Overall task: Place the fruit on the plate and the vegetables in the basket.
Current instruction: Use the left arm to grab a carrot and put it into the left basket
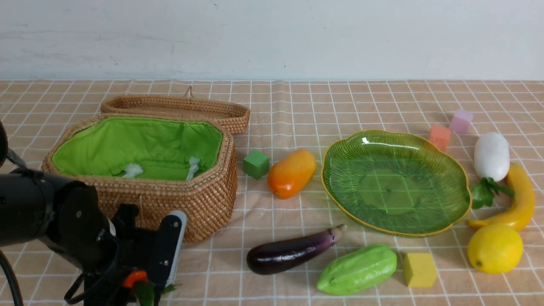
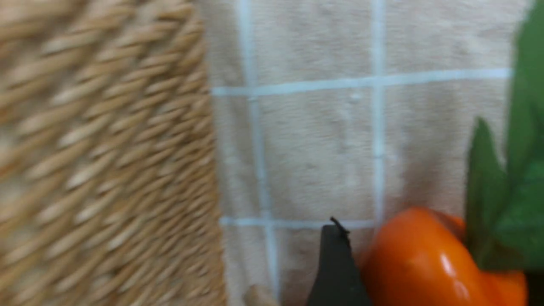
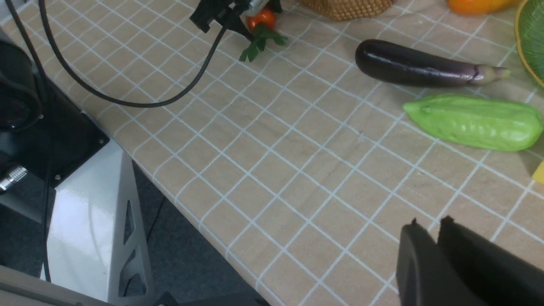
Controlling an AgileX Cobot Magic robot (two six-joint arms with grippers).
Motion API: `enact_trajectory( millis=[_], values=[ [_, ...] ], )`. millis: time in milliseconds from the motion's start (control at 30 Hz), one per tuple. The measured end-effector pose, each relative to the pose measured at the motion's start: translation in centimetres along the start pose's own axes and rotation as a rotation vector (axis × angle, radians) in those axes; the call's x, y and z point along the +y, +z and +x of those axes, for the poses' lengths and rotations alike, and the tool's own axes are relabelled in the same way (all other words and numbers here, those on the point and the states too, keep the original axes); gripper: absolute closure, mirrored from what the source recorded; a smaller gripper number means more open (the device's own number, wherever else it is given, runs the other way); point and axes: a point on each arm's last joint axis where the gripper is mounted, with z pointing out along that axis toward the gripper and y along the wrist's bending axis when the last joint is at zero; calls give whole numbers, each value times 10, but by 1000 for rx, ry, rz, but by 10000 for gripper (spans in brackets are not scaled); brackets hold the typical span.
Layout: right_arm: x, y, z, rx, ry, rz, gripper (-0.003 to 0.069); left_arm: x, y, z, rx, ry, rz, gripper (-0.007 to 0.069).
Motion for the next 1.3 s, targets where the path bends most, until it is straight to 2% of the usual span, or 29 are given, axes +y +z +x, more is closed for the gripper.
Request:
enact_trajectory(
  millis=[100,267,367,433,467,567,633,700,733,800,867,900,967,1067,1133,1200,1233,1300],
  values=[
    [0,0,0,-2,1,-1,571,-3,0,0,5,-2,36,251],
    [0,0,0,-4,1,-1,571,-14,-12,1,7,-39,135,248],
    [0,0,-1,-8,1,1,568,-18,-30,0,-9,-103,144,248],
    [-1,0,-2,-21,-4,7,568,-17,-58,-3,-45,-197,88,248],
    [-1,0,-2,-25,-5,8,568,-16,-60,-3,-49,-198,78,248],
    [-2,0,-5,-59,-25,24,566,0,-109,-5,-113,-267,-123,248],
    [-3,0,-8,-83,-28,35,563,21,-147,-8,-174,-297,-308,248],
    [-4,0,-9,-95,-28,40,561,38,-170,-10,-218,-314,-429,248],
    [-4,-1,-9,-98,-28,41,561,40,-172,-11,-225,-319,-443,248],
    [-4,-1,-10,-105,-28,44,560,61,-186,-14,-258,-328,-536,248],
    [-4,-1,-10,-107,-26,41,560,83,-180,-17,-260,-330,-561,248],
    [-4,-1,-10,-107,-26,41,560,84,-182,-17,-262,-329,-568,248],
    [-3,-1,-10,-113,-20,29,560,108,-155,-19,-233,-339,-549,248],
    [-1,-1,-11,-119,-12,14,560,122,-121,-19,-186,-352,-514,248],
    [-1,-1,-11,-122,-9,8,560,124,-107,-18,-163,-364,-488,228],
    [-1,-1,-11,-126,-7,6,560,125,-98,-17,-136,-378,-467,172],
    [-1,-1,-12,-136,-7,11,558,125,-94,-15,-121,-406,-453,82],
    [-2,-1,-15,-162,-2,23,556,122,-97,-14,-118,-469,-434,-7]
  ],
)
